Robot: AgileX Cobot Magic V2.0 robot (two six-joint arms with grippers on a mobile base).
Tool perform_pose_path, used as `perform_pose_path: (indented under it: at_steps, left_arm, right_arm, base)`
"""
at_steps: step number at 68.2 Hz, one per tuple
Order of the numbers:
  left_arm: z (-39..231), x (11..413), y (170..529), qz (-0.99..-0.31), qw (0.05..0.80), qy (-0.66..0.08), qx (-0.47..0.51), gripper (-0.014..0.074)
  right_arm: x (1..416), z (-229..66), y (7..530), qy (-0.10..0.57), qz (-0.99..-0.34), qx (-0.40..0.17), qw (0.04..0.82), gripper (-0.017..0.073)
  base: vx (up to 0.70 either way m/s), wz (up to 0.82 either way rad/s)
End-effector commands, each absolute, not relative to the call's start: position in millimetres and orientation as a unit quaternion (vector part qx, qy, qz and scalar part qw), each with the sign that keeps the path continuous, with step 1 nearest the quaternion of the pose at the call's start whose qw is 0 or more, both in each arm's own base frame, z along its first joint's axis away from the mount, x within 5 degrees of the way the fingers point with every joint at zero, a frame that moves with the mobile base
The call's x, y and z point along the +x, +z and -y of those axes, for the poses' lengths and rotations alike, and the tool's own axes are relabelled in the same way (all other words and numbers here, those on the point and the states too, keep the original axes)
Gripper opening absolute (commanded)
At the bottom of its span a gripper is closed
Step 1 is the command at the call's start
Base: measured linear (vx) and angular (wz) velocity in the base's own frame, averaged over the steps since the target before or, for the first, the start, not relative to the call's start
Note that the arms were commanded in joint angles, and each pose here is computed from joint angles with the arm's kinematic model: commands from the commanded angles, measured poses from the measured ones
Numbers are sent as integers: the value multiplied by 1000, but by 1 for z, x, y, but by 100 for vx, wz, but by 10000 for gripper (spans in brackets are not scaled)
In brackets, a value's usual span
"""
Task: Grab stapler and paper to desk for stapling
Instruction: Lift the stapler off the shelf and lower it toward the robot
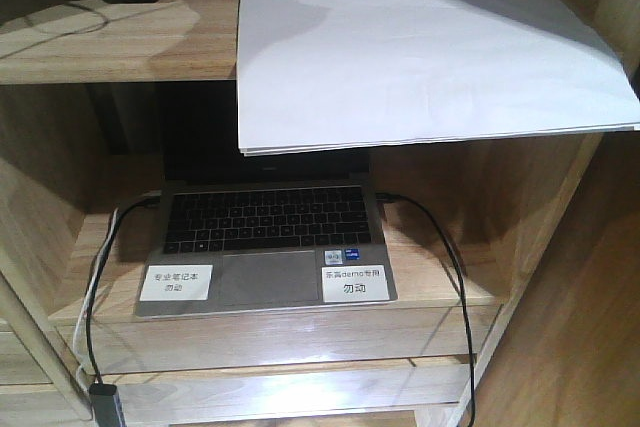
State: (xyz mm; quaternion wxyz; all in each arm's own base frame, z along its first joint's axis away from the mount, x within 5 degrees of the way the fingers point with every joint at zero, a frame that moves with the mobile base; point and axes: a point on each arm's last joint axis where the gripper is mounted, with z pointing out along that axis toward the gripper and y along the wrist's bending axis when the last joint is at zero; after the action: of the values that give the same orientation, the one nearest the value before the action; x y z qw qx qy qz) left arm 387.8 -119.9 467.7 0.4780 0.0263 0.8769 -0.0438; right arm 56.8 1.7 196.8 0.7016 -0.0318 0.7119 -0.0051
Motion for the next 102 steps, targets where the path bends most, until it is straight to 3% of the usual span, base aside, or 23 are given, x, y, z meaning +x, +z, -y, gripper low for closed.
perform_pose_path:
  at_steps: [1,9,20,49,69,82,102]
  left_arm:
    - [117,374,496,-844,532,-59,23,439]
    - [118,374,495,-846,528,-62,21,300]
    - [118,374,495,-847,528,-66,15,-9]
    - [110,351,522,-824,561,-75,17,-6]
    - [106,318,537,-805,585,-66,79,-6]
    - [104,278,536,-775,610,-120,110,-6]
    - [82,201,512,-749,629,-126,166,-6]
  right_arm:
    - [56,-2,203,-7,-682,-35,730,-10]
    - [56,-2,203,-7,-682,-35,730,-10]
    - [56,-2,203,-7,-682,-35,730,-10]
    - [56,-2,203,-7,-682,-35,730,-10]
    - [56,-2,203,-7,-682,-35,730,-10]
    - [56,-2,203,-7,-682,-35,730,-10]
    - [56,-2,203,-7,-682,-35,730,-10]
  base:
    - [0,0]
    - [0,0]
    - [0,0]
    - [0,0]
    - [0,0]
    - [0,0]
    - [0,0]
